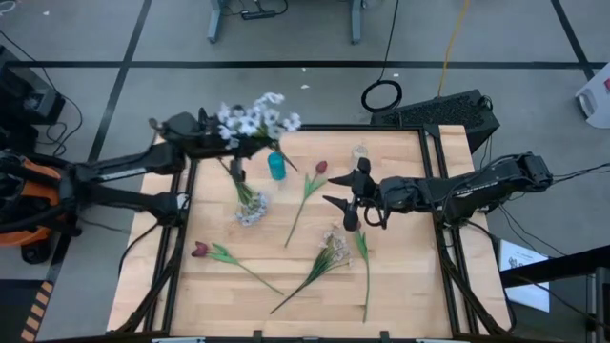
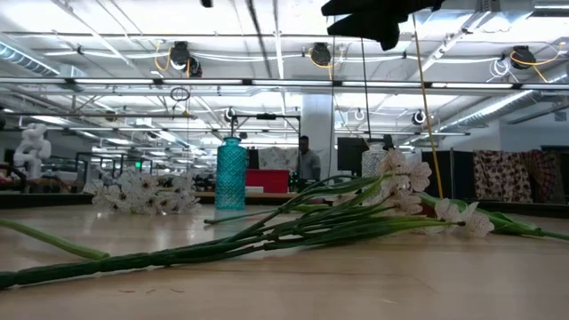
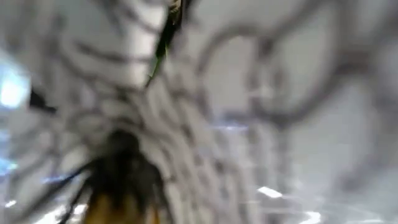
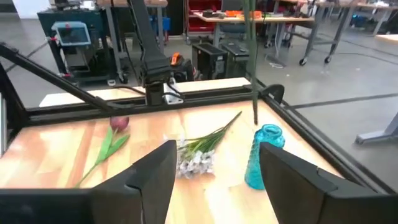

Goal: Sort flowers into vase by color
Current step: Put the right white flowers into the blue vase

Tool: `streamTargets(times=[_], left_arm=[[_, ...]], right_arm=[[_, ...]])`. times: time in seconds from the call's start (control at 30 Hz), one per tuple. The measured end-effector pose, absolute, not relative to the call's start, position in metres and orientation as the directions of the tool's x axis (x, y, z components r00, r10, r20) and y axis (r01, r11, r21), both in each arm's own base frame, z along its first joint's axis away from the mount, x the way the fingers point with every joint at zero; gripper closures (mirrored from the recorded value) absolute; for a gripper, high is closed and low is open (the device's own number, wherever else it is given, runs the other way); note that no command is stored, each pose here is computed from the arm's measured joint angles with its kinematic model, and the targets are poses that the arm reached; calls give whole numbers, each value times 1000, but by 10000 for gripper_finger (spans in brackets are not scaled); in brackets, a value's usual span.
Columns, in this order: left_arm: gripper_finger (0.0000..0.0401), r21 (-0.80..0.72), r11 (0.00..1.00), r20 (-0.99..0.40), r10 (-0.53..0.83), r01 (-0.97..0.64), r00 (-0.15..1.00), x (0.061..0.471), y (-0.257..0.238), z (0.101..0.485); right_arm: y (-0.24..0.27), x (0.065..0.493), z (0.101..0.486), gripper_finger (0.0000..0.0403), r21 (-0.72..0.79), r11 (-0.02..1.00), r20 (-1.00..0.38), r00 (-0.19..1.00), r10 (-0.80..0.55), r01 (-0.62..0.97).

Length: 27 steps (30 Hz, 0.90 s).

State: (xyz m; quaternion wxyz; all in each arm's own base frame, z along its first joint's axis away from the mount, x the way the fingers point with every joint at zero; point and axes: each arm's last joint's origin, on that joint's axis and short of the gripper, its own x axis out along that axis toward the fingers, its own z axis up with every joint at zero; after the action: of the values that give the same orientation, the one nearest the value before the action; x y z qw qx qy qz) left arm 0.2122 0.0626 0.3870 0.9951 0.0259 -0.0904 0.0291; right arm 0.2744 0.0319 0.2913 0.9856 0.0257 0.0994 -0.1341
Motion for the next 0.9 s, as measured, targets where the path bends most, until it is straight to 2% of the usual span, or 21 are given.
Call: streamTargets(times=[0.17,0.67,0.9], left_arm=[[392,60,987,140,137,-147,981,193,67,389],[382,0,959,20,282,-282,959,181,95,375],[381,-49,954,106,301,-297,948,185,100,340]], right_arm=[[33,279,285,184,39,961,-224,939,-259,275],[38,286,274,183,52,962,-261,934,-245,267],[38,286,276,184,43,964,-237,940,-244,261]])
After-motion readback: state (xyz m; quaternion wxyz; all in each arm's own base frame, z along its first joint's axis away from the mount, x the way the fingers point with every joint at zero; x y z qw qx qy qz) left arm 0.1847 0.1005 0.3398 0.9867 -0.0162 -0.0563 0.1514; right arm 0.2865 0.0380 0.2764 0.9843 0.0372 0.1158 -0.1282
